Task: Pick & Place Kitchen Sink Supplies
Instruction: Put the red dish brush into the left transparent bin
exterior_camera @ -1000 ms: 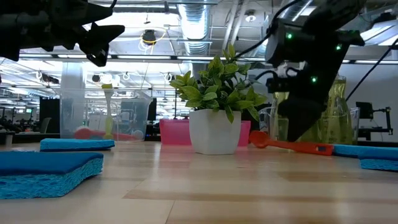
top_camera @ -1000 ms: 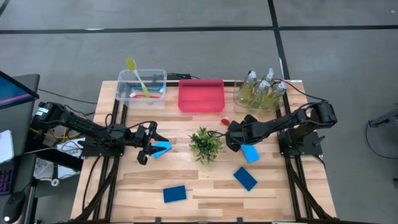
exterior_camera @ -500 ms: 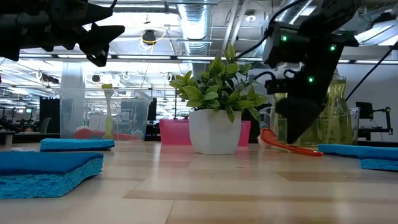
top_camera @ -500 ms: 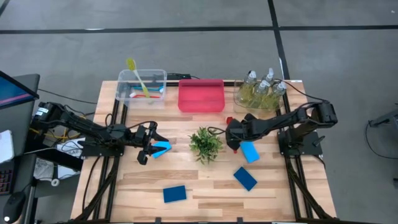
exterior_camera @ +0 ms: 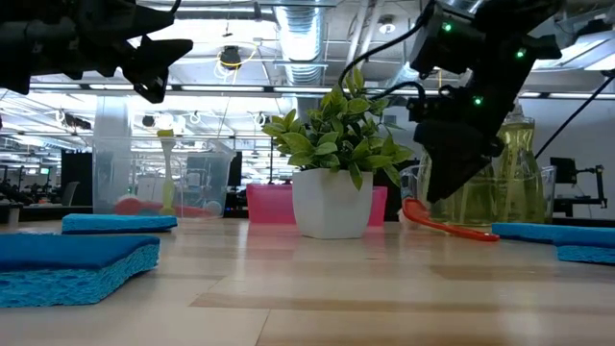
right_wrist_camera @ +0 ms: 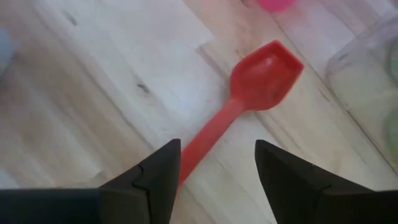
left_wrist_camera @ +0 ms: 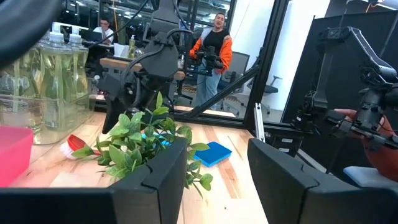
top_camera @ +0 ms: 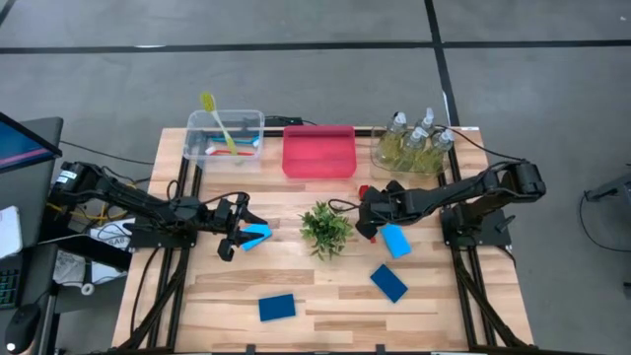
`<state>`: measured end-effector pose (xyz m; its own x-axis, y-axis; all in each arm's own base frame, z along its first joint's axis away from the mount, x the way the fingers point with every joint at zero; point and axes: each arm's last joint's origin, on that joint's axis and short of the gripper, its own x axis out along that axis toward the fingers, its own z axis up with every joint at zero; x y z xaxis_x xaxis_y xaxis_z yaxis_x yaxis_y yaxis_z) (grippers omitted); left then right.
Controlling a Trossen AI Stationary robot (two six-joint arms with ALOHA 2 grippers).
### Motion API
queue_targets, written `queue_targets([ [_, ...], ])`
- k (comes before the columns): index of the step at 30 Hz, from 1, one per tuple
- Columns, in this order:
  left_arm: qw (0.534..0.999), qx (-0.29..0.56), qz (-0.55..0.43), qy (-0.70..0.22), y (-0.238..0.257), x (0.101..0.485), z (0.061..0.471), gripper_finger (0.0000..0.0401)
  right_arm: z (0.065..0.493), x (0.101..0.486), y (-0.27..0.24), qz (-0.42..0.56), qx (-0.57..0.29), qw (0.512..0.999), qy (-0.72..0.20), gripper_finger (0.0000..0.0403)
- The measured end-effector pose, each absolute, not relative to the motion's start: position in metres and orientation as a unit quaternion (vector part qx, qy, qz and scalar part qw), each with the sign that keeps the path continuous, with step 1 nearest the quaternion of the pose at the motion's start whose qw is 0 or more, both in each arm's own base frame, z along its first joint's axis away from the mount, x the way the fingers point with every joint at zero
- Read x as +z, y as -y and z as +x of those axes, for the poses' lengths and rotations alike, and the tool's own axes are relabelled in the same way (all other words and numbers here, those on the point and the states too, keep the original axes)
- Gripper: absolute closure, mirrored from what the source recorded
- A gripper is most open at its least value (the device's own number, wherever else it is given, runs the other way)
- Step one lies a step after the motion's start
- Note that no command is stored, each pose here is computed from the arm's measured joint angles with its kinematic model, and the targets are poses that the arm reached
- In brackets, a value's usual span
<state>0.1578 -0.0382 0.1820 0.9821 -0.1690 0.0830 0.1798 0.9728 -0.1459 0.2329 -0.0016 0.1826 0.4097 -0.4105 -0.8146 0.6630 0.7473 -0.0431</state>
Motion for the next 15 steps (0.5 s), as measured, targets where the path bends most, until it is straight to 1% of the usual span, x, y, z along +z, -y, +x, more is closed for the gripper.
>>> queue_targets([
  [7,0.993,-0.088,-0.077,0.035,0.038,0.182,0.158,0.0229,0.237,0.179,0.003,0.150,-0.329,0.826,-0.433,0.0177],
  [15,0.992,-0.088,-0.089,0.034,0.038,0.182,0.158,0.0229,0.244,0.164,0.009,0.190,-0.369,0.803,-0.428,0.0176],
])
